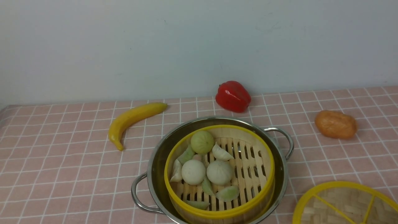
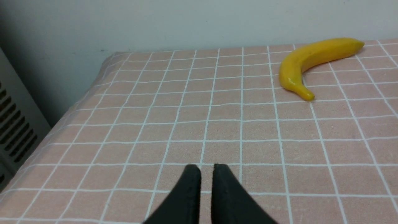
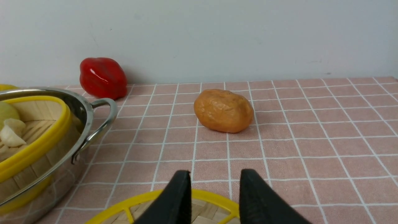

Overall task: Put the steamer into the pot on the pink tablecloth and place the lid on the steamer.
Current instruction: 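Move the gripper down to the bamboo steamer lid and grasp its center knob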

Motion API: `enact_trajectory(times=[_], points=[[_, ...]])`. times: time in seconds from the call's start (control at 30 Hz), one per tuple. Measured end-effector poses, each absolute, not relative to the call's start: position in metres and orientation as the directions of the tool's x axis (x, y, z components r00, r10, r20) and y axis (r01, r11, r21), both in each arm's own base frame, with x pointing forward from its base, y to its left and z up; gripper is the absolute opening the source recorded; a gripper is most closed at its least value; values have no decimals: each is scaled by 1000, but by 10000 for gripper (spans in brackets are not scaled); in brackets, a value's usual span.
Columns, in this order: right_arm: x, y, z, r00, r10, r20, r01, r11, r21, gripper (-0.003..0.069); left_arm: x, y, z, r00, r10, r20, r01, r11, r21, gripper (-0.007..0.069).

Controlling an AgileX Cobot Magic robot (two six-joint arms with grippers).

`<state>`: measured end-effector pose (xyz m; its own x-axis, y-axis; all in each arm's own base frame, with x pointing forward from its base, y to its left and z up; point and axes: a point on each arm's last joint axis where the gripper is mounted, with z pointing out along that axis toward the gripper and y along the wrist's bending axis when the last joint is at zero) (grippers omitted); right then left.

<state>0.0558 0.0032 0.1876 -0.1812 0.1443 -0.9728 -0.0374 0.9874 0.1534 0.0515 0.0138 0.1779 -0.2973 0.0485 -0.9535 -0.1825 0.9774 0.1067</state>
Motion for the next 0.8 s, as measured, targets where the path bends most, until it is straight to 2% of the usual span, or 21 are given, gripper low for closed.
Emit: enact_trajectory(times=[0.57, 0.63, 0.7, 0.77, 0.8], points=[[56, 3, 188, -180, 148, -972, -37, 987, 157, 240, 52, 14, 178, -298, 51, -953, -183, 977, 109, 85], [56, 4, 190, -174, 203, -964, -36, 977, 212, 240, 52, 14, 178, -298, 51, -953, -183, 977, 109, 93], [53, 5, 205, -158, 268, -950, -41, 960, 277, 240, 52, 14, 178, -298, 51, -953, -183, 977, 109, 97], [51, 5, 216, -149, 284, -947, -46, 955, 294, 240, 52, 14, 178, -298, 51, -953, -183, 977, 109, 97], [44, 5, 239, -132, 297, -946, -57, 950, 306, 240, 52, 14, 178, -298, 51, -953, -183, 977, 109, 105]])
